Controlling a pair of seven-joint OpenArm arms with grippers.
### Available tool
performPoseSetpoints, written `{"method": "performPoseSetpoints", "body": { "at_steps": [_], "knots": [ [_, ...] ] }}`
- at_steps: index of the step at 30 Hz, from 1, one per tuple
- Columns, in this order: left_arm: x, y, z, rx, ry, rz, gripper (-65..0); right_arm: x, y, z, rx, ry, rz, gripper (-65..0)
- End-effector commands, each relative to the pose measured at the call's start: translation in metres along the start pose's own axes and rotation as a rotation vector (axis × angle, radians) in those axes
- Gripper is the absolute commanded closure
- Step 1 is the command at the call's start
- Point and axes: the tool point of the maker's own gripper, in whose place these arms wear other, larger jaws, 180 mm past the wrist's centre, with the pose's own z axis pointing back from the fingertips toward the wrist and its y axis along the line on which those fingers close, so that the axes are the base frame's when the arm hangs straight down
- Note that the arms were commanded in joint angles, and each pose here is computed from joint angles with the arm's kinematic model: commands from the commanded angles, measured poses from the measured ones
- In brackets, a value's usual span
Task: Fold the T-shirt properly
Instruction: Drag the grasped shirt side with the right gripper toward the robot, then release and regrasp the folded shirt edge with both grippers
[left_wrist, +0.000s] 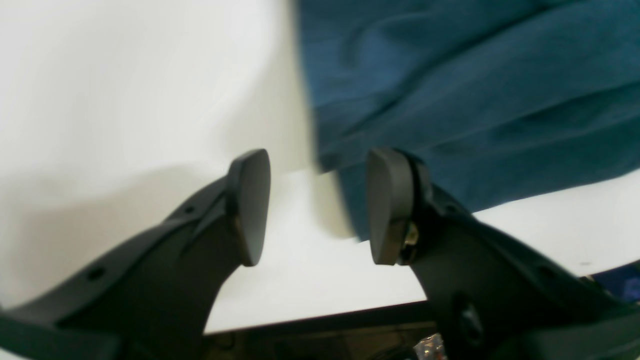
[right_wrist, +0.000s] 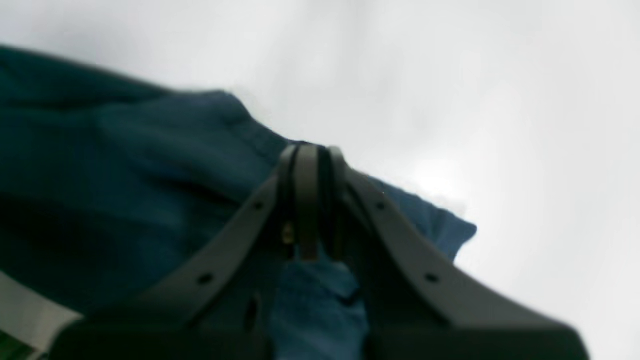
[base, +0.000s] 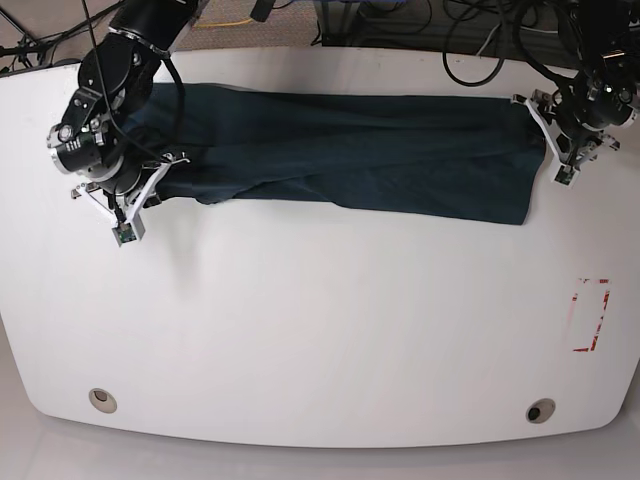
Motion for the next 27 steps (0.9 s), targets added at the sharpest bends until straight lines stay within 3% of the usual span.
{"method": "performPoseSetpoints", "body": {
  "at_steps": [1, 8, 14, 19, 27],
  "knots": [
    [0.009, 0.001, 0.002, 0.005, -0.023, -0.027, -28.7, 0.014, -0.001, 0.01, -0.002, -0.06, 0.019, 0.0],
    [0.01, -0.006, 0.0, -0.012, -0.021, -0.04, -28.7, -0.025, 0.003, 0.016, 0.048, -0.02, -0.061, 0.0],
    [0.011, -0.006, 0.0, -0.011, -0.023, -0.04, -28.7, -0.053, 0.009, 0.022, 0.095, 0.035, -0.064, 0.0],
    [0.011, -0.005, 0.0, -0.01, -0.023, -0.041, -28.7, -0.078, 0.001, 0.031, 0.083, 0.066, -0.118, 0.0],
    [-0.001, -0.005, -0.008, -0.026, 0.014, -0.015, -28.7, -0.098, 0.004, 0.034, 0.083, 0.116, -0.125, -0.2]
  ]
}}
